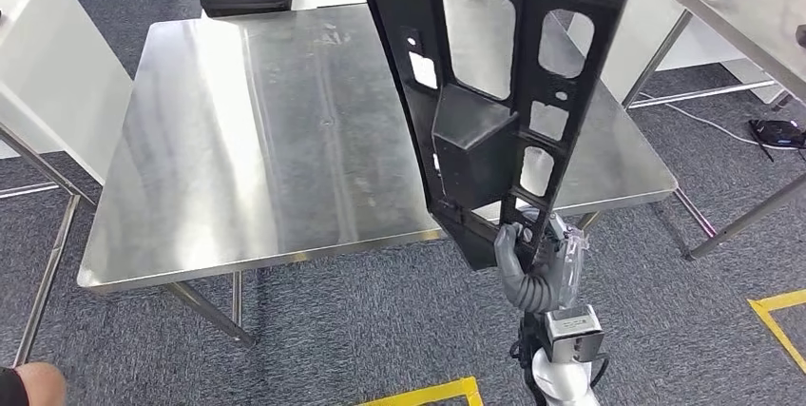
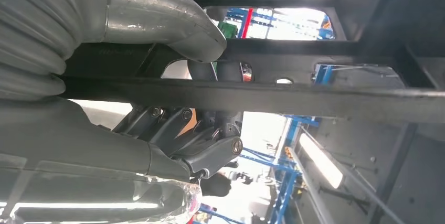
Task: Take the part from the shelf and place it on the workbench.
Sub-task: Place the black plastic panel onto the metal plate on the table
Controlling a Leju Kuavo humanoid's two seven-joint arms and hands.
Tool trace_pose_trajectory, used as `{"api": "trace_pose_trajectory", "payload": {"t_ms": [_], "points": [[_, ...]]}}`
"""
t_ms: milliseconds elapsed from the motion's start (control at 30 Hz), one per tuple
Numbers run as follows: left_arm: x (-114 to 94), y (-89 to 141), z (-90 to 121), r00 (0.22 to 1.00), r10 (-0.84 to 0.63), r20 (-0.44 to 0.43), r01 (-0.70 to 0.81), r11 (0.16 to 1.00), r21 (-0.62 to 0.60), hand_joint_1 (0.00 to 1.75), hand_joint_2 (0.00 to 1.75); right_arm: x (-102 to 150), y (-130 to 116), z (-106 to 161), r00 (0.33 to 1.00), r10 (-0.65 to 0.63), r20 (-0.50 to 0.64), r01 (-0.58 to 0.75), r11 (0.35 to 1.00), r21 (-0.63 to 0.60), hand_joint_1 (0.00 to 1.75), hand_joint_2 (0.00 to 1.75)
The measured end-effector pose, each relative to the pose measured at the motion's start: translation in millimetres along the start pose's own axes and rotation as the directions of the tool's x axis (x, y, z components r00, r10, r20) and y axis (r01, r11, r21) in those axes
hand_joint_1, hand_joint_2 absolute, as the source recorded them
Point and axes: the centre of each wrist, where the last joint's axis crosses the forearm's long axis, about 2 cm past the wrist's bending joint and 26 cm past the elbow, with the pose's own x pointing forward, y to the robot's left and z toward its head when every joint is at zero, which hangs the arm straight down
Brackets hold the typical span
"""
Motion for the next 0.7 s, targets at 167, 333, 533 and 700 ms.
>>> {"api": "trace_pose_trajectory", "payload": {"t_ms": [167, 333, 533, 700], "points": [[0.9, 0.0, -0.3, 1.000, 0.001, 0.002, -0.001, 1.000, 0.000, 0.00, 1.75, -2.6, 0.9, -0.5, 1.000, -0.004, -0.005, 0.004, 1.000, 0.002, 1.75, 1.75], [3.1, -1.4, -0.7, 1.000, 0.000, 0.007, 0.000, 1.000, -0.004, 0.00, 1.75, -4.2, 1.2, -3.0, 1.000, -0.004, 0.000, 0.004, 1.000, 0.000, 1.75, 1.75], [5.2, -2.1, -1.2, 1.000, 0.005, 0.009, -0.005, 1.000, -0.003, 0.00, 1.75, -4.6, 2.5, -4.4, 1.000, -0.005, 0.003, 0.005, 1.000, 0.001, 1.75, 1.75], [4.6, -0.6, -1.3, 1.000, 0.002, 0.008, -0.002, 1.000, 0.000, 0.00, 1.75, -5.5, 3.8, -3.8, 1.000, -0.007, -0.001, 0.007, 1.000, 0.004, 1.75, 1.75]]}}
